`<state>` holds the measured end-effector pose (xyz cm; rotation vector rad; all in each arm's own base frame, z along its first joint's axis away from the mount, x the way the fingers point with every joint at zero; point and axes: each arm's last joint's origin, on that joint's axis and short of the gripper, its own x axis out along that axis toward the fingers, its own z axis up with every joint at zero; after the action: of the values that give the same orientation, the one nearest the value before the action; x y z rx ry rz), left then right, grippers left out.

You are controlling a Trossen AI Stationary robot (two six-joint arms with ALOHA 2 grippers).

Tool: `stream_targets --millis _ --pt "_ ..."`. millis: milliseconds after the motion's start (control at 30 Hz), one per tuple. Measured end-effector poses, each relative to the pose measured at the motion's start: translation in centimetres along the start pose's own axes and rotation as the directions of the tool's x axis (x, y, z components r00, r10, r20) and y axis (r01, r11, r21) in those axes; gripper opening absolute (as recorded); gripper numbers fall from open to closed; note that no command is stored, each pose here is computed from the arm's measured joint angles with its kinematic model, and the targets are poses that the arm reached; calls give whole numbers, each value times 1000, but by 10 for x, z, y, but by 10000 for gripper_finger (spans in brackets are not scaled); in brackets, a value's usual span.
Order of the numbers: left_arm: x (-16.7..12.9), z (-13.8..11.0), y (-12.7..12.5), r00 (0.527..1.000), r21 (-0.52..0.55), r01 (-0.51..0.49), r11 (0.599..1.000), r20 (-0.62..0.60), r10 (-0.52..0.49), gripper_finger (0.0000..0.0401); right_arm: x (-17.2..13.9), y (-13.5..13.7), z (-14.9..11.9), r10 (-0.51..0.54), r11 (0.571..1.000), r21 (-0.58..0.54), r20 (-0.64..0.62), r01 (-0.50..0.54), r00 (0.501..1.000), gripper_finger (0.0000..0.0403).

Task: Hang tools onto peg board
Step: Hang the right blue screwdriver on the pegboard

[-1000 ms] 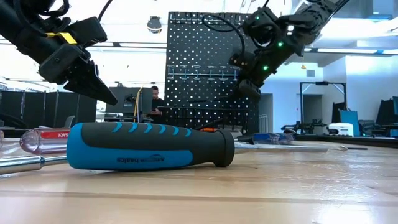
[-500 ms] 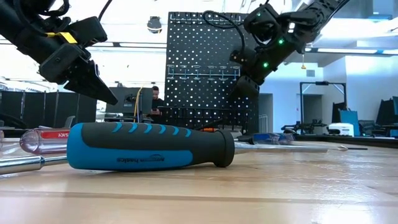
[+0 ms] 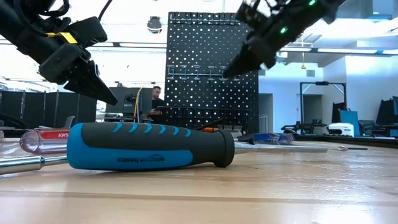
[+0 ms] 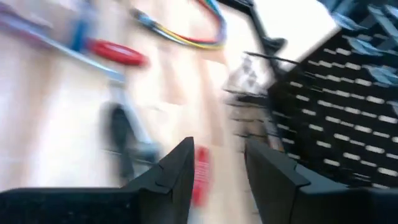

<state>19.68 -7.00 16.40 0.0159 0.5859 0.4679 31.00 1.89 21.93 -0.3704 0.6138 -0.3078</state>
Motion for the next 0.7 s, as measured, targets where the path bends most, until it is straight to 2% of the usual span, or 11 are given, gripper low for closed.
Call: stream_targets --millis 200,333,500,700 --pt "0 0 0 1000 -2 0 1000 0 0 127 -25 50 -6 140 985 92 46 -144 989 133" --pt "0 0 0 1000 -2 1 1000 1 -1 127 -37 72 -12 199 956 198 116 -219 973 133" --pt "0 0 0 1000 -2 0 1000 1 0 127 -44 85 -25 232 932 238 182 -272 955 133" --pt "0 0 0 1000 -3 0 1000 1 0 127 -43 86 -32 235 930 253 147 -266 961 133"
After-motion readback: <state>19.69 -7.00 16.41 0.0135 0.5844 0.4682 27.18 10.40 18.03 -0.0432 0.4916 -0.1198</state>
